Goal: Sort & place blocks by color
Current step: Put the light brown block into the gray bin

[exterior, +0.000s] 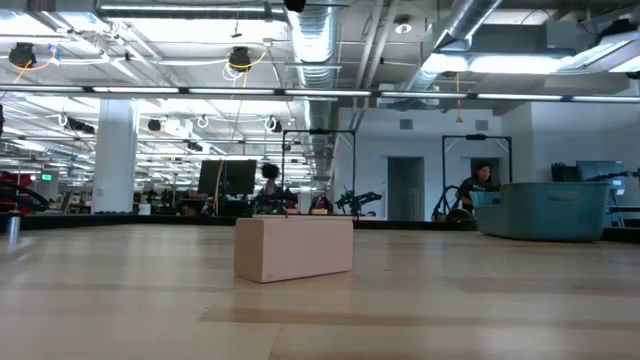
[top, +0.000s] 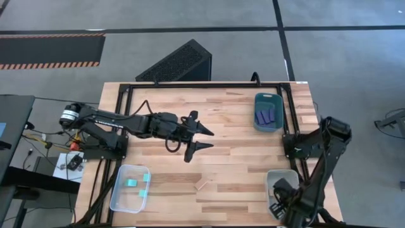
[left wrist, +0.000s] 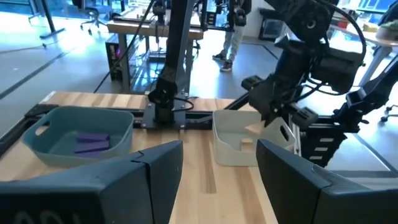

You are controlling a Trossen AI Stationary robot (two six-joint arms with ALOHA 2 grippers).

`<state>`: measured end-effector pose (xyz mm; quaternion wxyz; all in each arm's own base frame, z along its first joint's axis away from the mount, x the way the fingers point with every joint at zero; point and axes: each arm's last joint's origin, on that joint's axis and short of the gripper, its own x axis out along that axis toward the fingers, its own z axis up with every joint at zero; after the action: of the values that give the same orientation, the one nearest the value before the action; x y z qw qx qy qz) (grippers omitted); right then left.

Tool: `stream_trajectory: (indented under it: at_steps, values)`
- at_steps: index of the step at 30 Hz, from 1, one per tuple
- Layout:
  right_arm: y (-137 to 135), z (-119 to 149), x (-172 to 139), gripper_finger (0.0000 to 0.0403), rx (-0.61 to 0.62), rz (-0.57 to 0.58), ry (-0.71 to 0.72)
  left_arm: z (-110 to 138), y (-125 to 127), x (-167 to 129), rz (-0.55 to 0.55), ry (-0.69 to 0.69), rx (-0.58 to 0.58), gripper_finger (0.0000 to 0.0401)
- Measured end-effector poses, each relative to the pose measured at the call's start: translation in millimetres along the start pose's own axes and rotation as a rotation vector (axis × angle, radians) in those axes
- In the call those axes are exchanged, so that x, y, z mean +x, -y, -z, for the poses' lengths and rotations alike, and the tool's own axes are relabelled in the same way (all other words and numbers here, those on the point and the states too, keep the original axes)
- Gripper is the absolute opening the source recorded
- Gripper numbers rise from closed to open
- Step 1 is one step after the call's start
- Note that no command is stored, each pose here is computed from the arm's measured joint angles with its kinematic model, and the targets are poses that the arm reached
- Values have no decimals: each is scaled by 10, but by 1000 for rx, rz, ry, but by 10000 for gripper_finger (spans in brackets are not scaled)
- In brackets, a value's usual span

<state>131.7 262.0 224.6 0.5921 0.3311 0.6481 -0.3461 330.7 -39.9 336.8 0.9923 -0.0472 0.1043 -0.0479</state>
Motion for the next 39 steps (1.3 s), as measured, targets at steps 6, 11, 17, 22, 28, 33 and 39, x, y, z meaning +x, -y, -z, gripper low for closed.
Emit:
stream_trajectory:
  at_steps: [6,11,17,22,28,33,39]
  values:
    - [12,-2,203,12,-8,37,-34,-4,1,-18,-1,-6,-1,194]
    - [16,-6,330,13,-13,26,-75,0,1,-18,-2,-10,-4,194]
    - [32,-74,327,42,10,66,-52,22,-2,-18,-5,-33,-3,194]
    - [41,-137,320,90,9,99,-35,21,-10,-19,-34,-29,-3,194]
    - [29,-219,311,150,-12,122,-28,-15,-15,-74,-60,-21,0,194]
    - [53,-307,266,193,-2,149,-11,-67,-39,-184,-114,-22,25,194]
    - [103,-447,47,218,7,24,73,-143,-70,-335,-169,-11,27,194]
